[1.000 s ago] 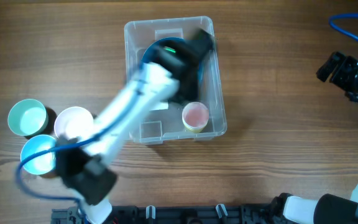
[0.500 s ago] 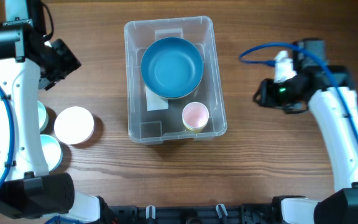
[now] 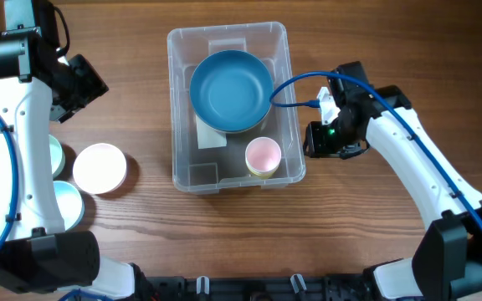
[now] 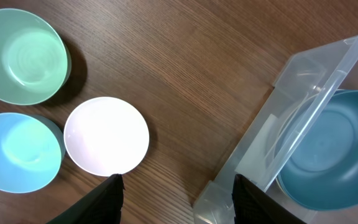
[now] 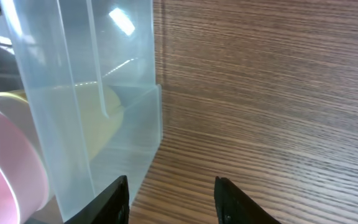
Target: Pack container
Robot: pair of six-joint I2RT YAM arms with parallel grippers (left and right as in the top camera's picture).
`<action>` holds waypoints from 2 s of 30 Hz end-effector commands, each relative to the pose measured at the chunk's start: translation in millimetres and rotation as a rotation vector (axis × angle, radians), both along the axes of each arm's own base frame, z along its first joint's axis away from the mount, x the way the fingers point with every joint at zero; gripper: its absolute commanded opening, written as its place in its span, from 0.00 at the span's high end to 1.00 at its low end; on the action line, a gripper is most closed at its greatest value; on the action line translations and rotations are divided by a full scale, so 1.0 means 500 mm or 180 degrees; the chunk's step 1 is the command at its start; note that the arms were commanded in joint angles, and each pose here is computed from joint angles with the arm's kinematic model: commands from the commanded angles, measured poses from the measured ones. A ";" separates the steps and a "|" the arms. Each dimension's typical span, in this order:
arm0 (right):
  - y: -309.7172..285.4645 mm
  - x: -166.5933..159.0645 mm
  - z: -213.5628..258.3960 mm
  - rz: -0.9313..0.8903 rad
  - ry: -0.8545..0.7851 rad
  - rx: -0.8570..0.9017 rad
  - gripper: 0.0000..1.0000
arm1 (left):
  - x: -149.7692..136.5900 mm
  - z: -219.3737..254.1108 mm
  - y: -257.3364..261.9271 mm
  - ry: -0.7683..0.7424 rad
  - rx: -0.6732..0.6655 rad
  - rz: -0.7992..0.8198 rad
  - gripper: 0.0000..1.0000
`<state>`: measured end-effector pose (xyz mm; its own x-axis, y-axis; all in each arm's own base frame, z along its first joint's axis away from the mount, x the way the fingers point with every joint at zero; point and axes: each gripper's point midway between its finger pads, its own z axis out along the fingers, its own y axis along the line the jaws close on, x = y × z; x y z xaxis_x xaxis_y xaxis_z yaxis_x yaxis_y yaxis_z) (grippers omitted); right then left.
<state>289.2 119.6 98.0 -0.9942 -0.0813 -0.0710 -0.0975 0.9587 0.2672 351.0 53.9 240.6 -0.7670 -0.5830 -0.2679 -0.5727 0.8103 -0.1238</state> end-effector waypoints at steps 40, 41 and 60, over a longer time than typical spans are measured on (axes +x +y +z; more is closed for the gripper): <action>-0.244 0.160 0.140 -0.0885 -0.0838 -0.0910 0.00 | -0.183 -0.283 -0.048 0.0321 -0.0179 0.0160 0.15; -0.244 0.159 0.140 -0.0884 -0.0831 -0.0911 0.00 | -0.177 -0.302 -0.041 0.0399 -0.0190 0.0201 0.15; -0.244 0.151 0.137 -0.0879 -0.0779 -0.0919 0.01 | -0.103 -0.423 -0.008 0.0749 -0.0117 0.0128 0.95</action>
